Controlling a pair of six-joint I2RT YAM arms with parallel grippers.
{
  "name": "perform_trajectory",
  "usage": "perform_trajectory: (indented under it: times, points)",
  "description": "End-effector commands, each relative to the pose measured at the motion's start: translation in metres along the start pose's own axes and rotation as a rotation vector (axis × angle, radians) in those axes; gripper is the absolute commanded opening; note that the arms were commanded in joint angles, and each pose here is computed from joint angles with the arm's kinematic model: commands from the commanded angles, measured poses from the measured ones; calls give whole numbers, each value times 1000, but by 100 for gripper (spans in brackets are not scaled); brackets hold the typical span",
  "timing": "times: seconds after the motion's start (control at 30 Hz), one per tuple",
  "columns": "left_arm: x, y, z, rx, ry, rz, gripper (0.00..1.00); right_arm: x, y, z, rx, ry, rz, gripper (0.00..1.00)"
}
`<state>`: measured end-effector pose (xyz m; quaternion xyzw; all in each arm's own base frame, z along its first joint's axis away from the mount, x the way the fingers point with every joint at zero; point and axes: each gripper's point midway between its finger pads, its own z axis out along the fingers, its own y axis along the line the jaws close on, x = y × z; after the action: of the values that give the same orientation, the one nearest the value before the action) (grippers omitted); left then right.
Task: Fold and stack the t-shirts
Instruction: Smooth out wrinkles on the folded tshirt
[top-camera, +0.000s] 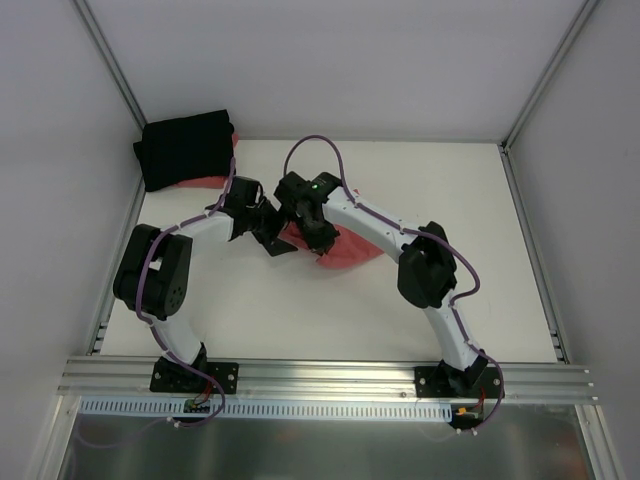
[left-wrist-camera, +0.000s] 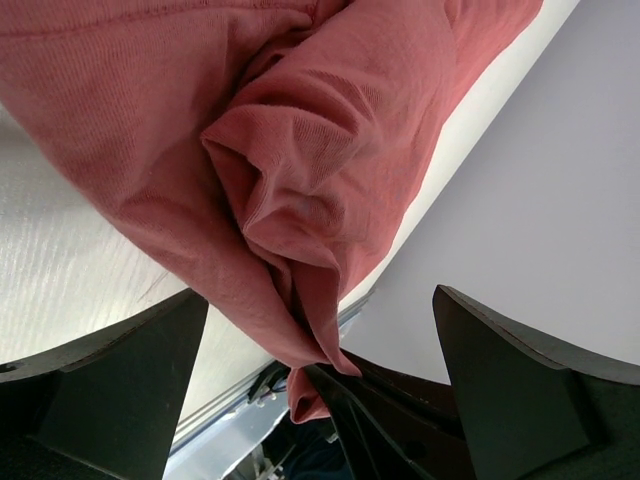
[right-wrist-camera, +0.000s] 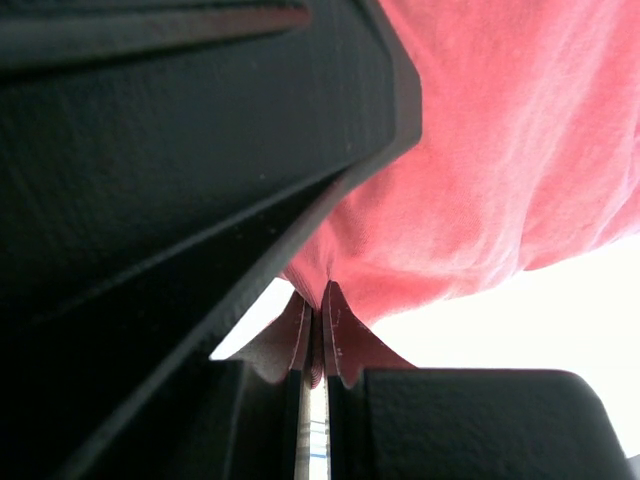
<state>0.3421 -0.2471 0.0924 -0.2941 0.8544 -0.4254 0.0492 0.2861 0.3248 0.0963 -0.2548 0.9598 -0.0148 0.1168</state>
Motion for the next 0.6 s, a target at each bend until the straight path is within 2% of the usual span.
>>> perform_trajectory:
  times: [0.0, 0.27, 0.57]
  points:
    - [58, -20, 2, 50, 180, 103, 99, -49, 7, 3, -27, -173, 67, 0]
    - [65, -19, 16, 3, 198, 114, 99, -48, 4, 1, -26, -179, 71, 1]
    - [67, -23, 6, 2, 186, 135, 99, -48, 3, -2, -31, -195, 75, 1]
